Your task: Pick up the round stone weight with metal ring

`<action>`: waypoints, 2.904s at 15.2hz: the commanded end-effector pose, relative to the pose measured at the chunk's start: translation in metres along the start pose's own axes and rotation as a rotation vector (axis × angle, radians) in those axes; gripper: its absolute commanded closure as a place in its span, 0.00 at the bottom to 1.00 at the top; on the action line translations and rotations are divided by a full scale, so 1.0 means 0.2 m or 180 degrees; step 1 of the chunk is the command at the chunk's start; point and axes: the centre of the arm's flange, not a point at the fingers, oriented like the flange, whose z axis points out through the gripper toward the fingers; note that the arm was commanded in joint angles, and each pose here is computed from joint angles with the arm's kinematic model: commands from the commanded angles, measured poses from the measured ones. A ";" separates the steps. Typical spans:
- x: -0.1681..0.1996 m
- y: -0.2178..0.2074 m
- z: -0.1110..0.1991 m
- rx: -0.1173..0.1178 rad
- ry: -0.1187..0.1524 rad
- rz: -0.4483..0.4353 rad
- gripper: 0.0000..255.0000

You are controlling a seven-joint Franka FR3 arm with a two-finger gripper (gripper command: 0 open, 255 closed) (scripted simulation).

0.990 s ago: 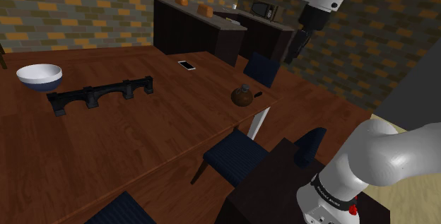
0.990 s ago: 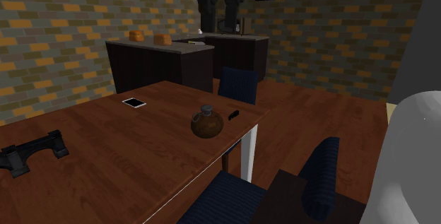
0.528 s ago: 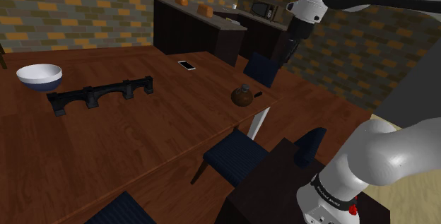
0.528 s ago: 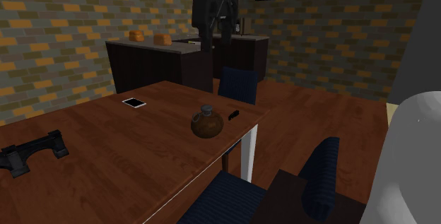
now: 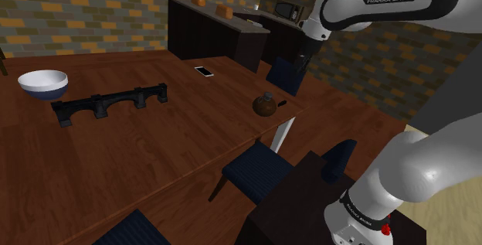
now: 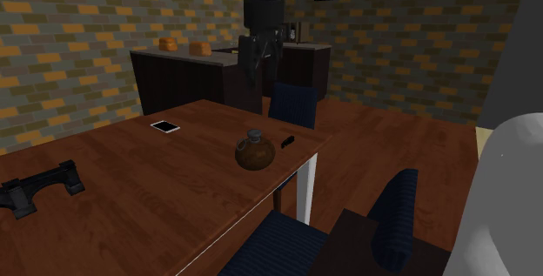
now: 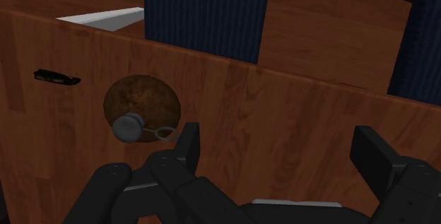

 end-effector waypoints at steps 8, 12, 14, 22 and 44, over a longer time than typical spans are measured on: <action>0.22 0.38 0.39 -0.0022 -0.0037 -0.0028 0.00; 0.33 0.55 0.56 -0.0031 -0.0054 -0.0040 0.00; 0.38 0.63 0.65 -0.0036 -0.0063 -0.0046 0.00; 0.58 0.97 1.00 -0.0054 -0.0098 -0.0069 0.00; 0.64 1.08 1.31 -0.0059 -0.0110 -0.0076 1.00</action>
